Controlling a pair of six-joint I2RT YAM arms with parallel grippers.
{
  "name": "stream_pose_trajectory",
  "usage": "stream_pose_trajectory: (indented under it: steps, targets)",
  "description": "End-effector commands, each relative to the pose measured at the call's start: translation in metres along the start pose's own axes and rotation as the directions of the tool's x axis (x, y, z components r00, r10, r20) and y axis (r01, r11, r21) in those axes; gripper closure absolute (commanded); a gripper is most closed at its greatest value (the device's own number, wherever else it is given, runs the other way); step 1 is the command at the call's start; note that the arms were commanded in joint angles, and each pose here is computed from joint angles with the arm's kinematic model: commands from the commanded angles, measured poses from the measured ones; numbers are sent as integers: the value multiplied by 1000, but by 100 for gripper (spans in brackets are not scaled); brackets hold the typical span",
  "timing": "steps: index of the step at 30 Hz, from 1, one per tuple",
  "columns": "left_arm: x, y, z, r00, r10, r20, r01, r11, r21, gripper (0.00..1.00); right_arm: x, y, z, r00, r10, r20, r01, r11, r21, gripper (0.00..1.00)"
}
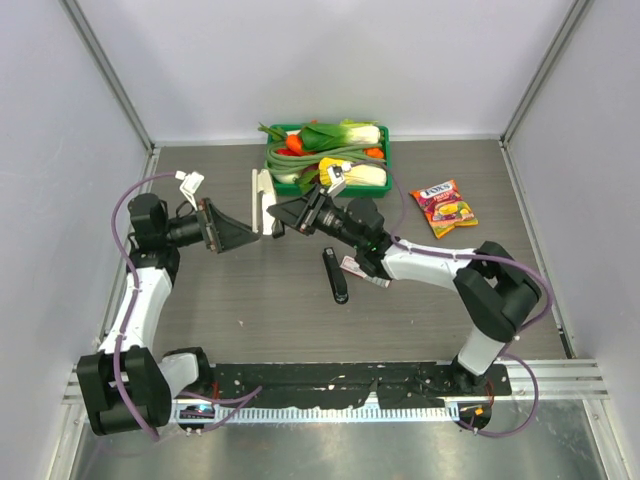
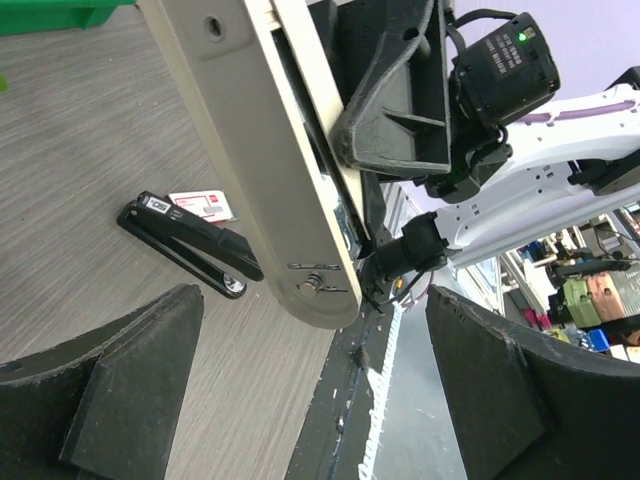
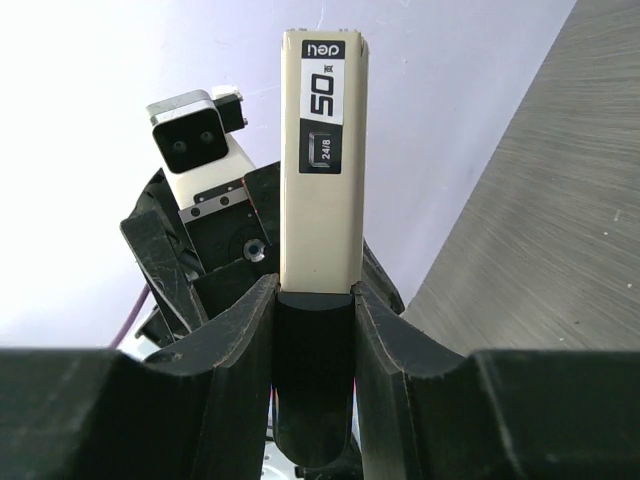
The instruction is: Unload the staples from the stapler
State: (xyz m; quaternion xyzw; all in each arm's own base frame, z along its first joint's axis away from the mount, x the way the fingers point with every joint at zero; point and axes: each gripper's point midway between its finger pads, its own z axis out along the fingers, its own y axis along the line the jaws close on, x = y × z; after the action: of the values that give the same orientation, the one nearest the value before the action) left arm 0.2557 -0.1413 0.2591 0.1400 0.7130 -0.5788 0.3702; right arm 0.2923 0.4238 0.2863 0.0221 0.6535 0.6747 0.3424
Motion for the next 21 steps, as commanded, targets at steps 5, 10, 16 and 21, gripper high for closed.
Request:
stream_pose_trajectory:
  steps: [5, 10, 16, 21]
  targets:
    - [6, -14, 1, 999, 28, -43, -24, 996, 85, 16, -17, 50, 2, 996, 55, 72, -35, 968, -248, 92]
    - [12, -14, 1, 998, 25, -58, -19, 995, 101, 22, -13, 52, 6, 995, 79, 65, -59, 960, -273, 92]
    - [13, -11, 2, 998, 9, -65, -2, 995, 101, 23, -11, 52, 10, 990, 125, 57, -101, 943, -316, 95]
    - [14, -15, 4, 997, 7, -79, 2, 993, 117, 23, -9, 51, 16, 989, 142, 52, -117, 936, -332, 95]
